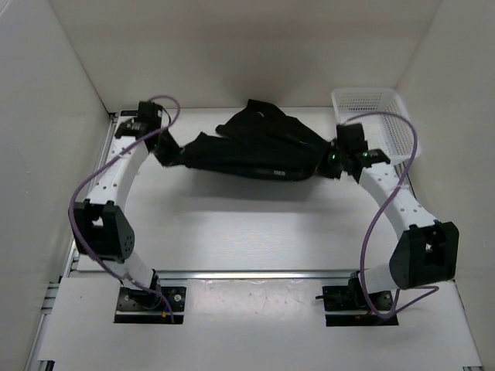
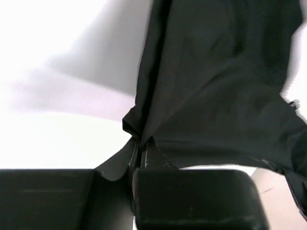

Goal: Fold and stack the shorts
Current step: Flatten the shorts out

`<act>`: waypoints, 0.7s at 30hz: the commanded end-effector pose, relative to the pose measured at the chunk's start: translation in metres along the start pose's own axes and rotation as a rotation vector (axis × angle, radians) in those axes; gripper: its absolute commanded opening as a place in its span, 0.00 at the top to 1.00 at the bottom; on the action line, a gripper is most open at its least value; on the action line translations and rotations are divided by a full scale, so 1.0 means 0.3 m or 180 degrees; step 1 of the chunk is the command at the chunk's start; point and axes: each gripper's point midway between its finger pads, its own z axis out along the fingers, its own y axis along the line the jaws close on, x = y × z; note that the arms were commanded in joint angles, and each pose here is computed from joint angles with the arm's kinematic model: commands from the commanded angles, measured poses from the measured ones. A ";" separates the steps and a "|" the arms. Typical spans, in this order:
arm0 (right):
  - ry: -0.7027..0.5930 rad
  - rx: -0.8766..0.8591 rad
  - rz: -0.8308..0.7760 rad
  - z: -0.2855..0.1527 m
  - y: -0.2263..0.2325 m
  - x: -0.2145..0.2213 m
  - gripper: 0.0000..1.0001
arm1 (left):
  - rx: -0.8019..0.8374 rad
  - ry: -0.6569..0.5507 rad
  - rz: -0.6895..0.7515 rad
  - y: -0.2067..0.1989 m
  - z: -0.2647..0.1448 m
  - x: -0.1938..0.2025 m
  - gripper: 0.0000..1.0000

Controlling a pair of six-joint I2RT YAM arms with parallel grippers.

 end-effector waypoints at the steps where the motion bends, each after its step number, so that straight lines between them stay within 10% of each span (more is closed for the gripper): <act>1: 0.0532 0.0128 -0.0136 -0.020 -0.074 0.277 1.00 | -0.0518 0.0250 -0.0004 0.225 0.011 0.221 0.90; 4: 0.0839 0.0170 -0.0190 -0.048 -0.138 0.497 1.00 | -0.0791 0.0581 -0.0062 0.394 0.035 0.421 0.79; 6: 0.1052 0.0193 -0.0223 -0.073 -0.187 0.609 0.63 | -0.0744 0.0529 -0.0054 0.420 -0.004 0.458 0.32; 9: 0.0870 0.0405 -0.0407 -0.159 -0.237 0.584 0.24 | -0.0751 0.0256 -0.0122 0.433 -0.068 0.384 0.00; 14: 0.0498 0.0760 -0.0266 -0.191 -0.297 0.403 0.19 | -0.0563 0.0035 0.0122 0.255 -0.078 0.193 0.11; 21: 0.0350 0.0577 0.0054 -0.023 -0.212 0.174 0.44 | -0.0522 0.0202 0.0447 0.053 0.113 0.076 0.36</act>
